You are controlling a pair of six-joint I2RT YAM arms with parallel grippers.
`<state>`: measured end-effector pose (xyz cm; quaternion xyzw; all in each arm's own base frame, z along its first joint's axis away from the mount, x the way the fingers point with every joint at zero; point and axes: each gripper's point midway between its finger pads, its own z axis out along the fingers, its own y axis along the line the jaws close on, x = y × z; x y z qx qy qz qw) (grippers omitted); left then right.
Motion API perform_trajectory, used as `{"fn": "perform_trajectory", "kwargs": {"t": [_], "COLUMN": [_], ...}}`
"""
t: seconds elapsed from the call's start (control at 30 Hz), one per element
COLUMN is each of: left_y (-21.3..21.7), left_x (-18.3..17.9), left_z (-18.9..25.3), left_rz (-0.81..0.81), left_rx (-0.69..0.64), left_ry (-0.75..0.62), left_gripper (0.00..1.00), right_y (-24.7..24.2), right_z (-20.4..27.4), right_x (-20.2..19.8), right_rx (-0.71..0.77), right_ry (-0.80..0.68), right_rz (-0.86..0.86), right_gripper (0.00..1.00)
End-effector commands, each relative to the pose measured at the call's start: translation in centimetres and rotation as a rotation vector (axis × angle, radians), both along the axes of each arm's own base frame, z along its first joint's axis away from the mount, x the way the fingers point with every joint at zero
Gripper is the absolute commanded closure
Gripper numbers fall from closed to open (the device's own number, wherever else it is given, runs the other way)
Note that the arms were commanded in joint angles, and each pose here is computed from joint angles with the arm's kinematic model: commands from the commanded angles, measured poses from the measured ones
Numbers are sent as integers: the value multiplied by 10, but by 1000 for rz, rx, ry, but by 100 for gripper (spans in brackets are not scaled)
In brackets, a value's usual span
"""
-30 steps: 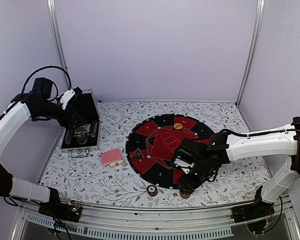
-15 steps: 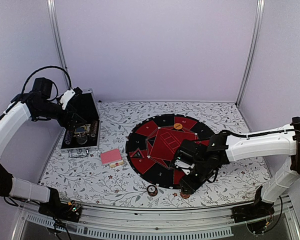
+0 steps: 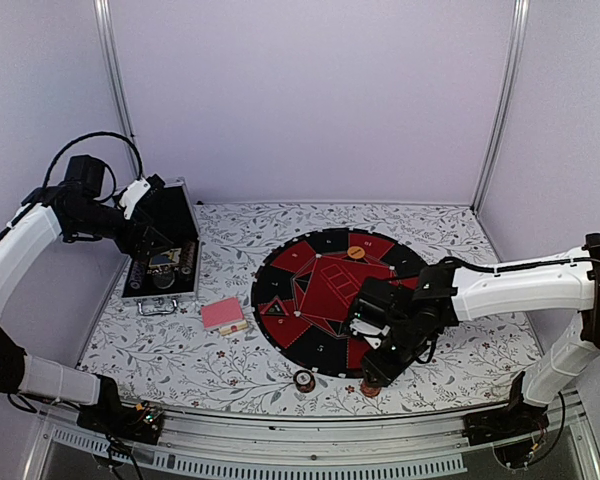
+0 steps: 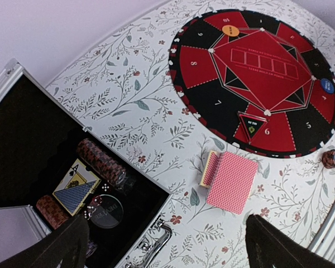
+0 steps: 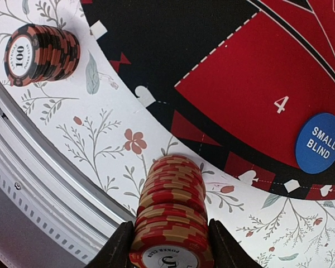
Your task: Distribute texas hold em gaming equipment
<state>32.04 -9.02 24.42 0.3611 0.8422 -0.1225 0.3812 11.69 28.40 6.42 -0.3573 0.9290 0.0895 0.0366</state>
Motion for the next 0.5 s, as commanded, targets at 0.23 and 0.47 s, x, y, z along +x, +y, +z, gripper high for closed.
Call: {"fn": "perform_trajectory", "kwargs": {"t": [0.23, 0.47], "left_y": [-3, -5], "left_x": [-4, -4], "left_z": [7, 7], "left_rz": [-18, -20], "left_rx": [4, -5], "left_ry": [-12, -10], "left_gripper": [0, 0], "right_y": [11, 12], "right_z": [34, 39], "right_x": [12, 37], "right_rx": [29, 38], "right_ry": [-71, -102], "right_rz": [7, -40], "right_gripper": [63, 72]}}
